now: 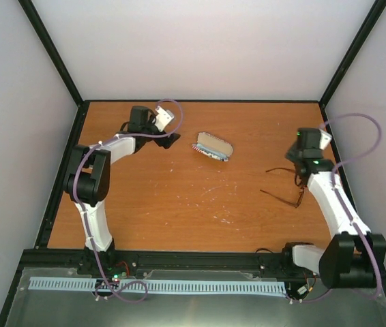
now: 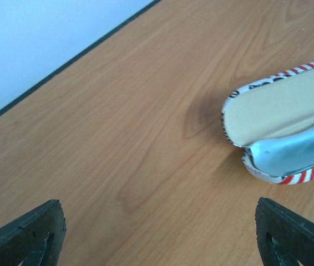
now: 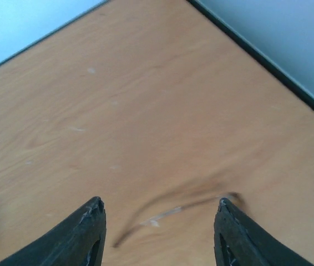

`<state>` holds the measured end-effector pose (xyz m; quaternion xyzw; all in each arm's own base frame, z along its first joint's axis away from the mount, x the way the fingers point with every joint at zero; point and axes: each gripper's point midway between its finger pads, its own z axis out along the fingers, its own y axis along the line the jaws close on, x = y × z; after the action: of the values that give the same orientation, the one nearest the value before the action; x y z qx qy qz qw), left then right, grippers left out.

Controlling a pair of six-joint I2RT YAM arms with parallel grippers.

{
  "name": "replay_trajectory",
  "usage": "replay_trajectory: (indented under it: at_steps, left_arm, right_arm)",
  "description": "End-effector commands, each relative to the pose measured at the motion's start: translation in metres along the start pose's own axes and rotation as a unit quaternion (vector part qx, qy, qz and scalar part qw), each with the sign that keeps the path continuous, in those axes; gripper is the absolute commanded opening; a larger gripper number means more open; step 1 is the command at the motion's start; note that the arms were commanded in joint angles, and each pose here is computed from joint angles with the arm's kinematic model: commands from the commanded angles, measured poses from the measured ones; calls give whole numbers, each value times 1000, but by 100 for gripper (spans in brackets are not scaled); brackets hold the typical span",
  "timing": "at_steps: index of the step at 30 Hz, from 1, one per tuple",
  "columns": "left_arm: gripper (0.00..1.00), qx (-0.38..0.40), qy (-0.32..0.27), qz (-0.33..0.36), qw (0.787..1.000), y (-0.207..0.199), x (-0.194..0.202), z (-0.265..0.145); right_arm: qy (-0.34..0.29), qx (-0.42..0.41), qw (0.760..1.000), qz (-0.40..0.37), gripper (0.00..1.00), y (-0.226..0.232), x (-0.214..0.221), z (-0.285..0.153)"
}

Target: Organize the sunglasses

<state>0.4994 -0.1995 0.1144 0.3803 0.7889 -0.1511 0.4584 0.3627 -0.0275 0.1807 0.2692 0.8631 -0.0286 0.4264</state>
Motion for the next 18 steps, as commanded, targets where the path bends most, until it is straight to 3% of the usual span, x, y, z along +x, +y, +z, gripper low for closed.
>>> replay_trajectory:
  at_steps: [1,6,18]
  left_arm:
    - [93,9,-27,-13,1000,11,-23,-8]
    - [92,22,-27,-16,999,10,-23,-3]
    - [92,31,-18,-18,999,11,-11,5]
  right_arm:
    - [107,69,992,-3,53,-76,34,-15]
    - [196,62,978,15,50,-112,62,-4]
    - [301,37,953,8,45,-107,112,18]
